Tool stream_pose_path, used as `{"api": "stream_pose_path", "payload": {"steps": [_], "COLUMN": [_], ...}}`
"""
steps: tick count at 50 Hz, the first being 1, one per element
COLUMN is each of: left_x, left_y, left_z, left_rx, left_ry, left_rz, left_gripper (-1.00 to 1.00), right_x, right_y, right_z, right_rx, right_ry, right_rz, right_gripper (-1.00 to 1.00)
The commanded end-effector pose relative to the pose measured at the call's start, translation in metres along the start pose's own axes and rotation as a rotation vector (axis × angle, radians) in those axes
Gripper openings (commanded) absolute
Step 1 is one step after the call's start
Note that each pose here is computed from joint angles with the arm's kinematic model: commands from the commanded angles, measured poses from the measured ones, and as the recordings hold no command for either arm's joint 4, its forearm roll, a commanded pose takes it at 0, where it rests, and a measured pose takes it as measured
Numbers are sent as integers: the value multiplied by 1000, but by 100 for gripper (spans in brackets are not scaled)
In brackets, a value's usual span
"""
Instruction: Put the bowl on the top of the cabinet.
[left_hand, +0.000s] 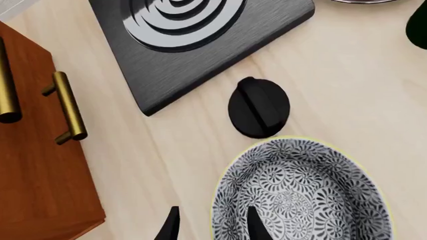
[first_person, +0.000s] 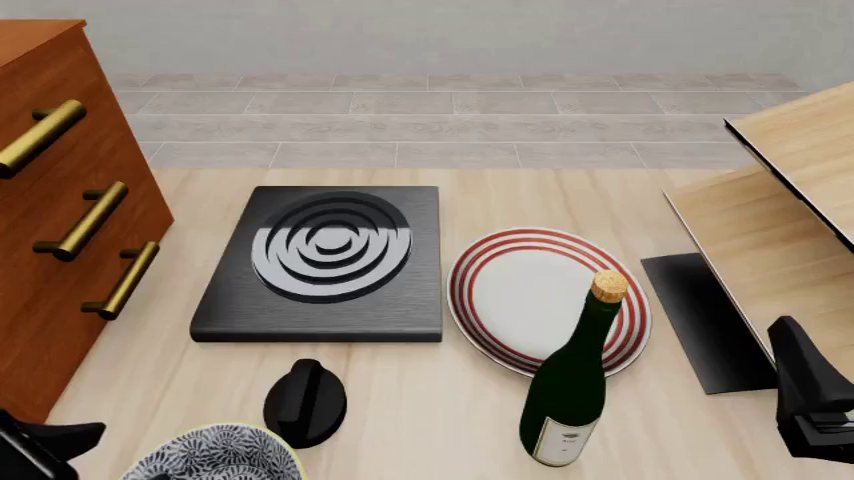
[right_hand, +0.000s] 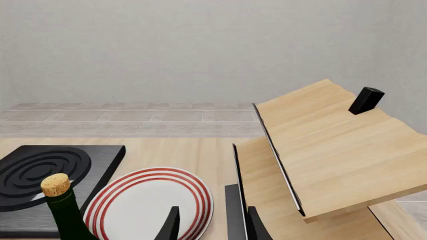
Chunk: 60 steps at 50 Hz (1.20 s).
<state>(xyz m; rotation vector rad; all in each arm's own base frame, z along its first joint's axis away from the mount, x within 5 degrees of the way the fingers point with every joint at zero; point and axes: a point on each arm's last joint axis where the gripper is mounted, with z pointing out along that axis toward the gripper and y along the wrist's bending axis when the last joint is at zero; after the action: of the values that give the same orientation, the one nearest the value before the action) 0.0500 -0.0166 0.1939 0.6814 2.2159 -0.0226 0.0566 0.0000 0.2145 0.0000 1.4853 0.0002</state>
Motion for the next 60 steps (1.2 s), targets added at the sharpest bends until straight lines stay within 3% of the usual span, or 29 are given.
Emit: {"api": "stream_pose_path", "payload": {"steps": [1, 60], "left_x": [4, 21], "left_y": [0, -4], "left_z": [6, 31], "left_rx": [-4, -3], "left_ry": [11, 47], "left_rz": [12, 51], "left_gripper": [100, 100], "right_x": [0, 0], "right_y": [0, 0], "right_z": [0, 0], "right_rx": [0, 0], "right_ry": [0, 0], "right_rz": [0, 0], "right_gripper": [100, 100]}}
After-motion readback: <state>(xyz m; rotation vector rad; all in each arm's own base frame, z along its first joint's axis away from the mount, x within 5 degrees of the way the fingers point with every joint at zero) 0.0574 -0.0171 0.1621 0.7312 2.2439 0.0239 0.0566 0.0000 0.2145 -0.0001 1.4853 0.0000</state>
